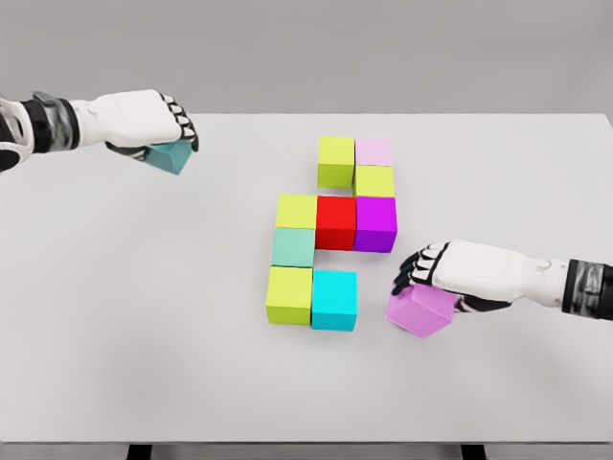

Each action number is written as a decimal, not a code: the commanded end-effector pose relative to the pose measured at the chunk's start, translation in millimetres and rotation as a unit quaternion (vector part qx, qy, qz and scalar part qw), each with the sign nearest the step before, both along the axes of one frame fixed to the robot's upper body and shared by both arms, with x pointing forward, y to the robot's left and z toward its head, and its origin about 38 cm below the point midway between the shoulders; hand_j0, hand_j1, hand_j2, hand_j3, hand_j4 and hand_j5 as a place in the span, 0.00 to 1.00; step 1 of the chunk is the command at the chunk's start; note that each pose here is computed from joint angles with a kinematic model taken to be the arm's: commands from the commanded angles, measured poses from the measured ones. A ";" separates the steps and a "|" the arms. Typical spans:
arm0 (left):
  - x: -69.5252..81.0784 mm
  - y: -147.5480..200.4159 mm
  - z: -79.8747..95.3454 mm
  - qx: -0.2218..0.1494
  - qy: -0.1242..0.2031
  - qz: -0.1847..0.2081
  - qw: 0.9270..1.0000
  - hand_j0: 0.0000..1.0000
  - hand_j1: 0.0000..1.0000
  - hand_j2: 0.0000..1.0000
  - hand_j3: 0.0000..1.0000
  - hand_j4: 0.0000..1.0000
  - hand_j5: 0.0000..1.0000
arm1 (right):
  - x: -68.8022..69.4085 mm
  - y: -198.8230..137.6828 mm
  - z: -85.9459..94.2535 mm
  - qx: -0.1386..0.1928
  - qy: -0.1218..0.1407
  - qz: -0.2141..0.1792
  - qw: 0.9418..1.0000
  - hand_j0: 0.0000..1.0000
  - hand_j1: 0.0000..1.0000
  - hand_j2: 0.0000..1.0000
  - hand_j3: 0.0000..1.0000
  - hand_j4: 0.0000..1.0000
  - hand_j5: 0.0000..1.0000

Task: Assemble the squares on the desktop into the number 2

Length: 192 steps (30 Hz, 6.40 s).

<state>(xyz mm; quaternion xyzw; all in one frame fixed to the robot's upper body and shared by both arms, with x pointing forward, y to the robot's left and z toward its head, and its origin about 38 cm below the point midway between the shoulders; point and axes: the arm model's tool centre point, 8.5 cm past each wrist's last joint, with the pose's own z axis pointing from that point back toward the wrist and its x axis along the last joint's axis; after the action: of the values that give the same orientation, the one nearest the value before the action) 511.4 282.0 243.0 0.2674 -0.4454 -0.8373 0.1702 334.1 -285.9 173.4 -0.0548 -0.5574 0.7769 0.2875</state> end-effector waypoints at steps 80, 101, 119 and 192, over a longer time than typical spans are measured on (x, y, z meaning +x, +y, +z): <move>54.1 -156.7 -14.3 -0.076 0.034 -0.025 0.996 0.79 0.79 0.79 0.79 0.79 0.79 | -50.3 -45.1 -33.6 0.045 0.117 -0.054 0.991 0.58 0.58 0.58 0.58 0.58 0.58; 59.2 -123.4 -10.4 -0.095 0.034 0.007 0.995 1.00 1.00 1.00 1.00 1.00 1.00 | -42.3 -33.5 -30.1 0.056 0.107 -0.043 0.992 0.58 0.58 0.58 0.58 0.58 0.58; 66.0 -59.0 -30.4 -0.068 0.049 0.082 0.993 0.63 0.63 0.63 0.63 0.63 0.63 | -34.1 -37.3 -19.4 0.057 0.088 -0.048 0.993 0.58 0.58 0.58 0.58 0.58 0.58; 56.3 -107.2 -60.8 -0.074 0.085 0.051 0.992 0.65 0.65 0.65 0.65 0.65 0.65 | -33.0 -34.8 -28.8 0.033 0.059 -0.062 0.996 0.58 0.58 0.58 0.58 0.58 0.58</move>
<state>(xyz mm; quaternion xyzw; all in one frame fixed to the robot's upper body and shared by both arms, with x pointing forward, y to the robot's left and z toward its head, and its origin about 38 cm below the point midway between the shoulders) 568.1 176.6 182.1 0.2054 -0.4757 -0.8111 0.2715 301.3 -321.1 144.8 -0.0362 -0.5582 0.7433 0.3669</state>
